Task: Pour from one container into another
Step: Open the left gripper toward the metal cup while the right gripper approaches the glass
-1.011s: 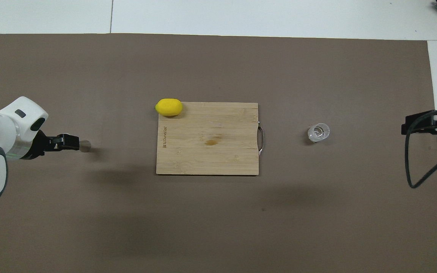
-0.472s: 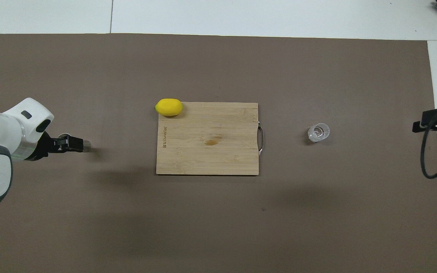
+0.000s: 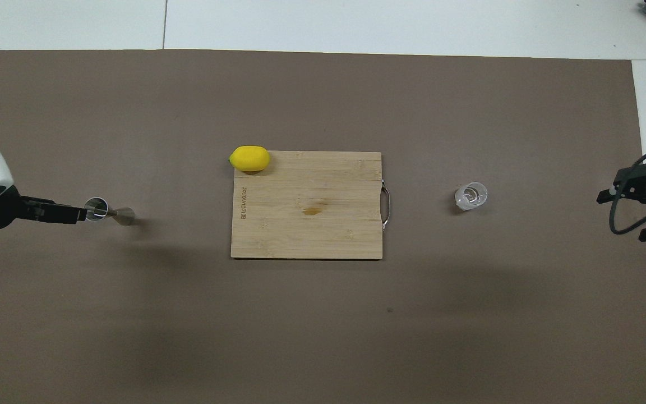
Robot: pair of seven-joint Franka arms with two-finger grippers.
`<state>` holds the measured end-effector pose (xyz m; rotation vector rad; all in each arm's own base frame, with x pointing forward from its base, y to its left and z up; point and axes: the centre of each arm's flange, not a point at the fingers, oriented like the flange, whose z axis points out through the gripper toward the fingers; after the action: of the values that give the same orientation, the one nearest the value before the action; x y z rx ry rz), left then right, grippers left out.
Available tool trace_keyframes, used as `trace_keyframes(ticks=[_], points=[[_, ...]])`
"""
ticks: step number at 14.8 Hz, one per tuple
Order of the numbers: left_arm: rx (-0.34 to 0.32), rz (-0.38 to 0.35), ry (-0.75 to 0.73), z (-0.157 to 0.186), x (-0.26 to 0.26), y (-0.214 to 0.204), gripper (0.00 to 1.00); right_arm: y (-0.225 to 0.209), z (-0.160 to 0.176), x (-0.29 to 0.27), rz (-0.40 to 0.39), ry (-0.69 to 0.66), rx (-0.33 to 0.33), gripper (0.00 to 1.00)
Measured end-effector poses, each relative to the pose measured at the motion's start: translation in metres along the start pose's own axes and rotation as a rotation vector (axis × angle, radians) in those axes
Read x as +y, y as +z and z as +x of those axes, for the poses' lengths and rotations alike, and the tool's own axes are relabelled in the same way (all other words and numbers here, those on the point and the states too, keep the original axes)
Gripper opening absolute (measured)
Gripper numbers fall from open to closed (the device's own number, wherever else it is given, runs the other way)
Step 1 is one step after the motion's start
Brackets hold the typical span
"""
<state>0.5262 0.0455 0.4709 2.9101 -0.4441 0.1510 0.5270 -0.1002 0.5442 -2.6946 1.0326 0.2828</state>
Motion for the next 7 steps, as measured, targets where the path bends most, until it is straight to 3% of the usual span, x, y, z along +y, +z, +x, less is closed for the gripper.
trace_keyframes(ticks=[2,7], points=[[0.056,-0.062,0.089,-0.006,-0.021,-0.004,1.00,0.018,0.013,-0.004,0.058,0.149,-0.068,1.00],[0.207,-0.215,0.318,-0.006,-0.043,0.016,1.00,0.066,0.060,-0.013,0.179,0.440,-0.144,1.00]])
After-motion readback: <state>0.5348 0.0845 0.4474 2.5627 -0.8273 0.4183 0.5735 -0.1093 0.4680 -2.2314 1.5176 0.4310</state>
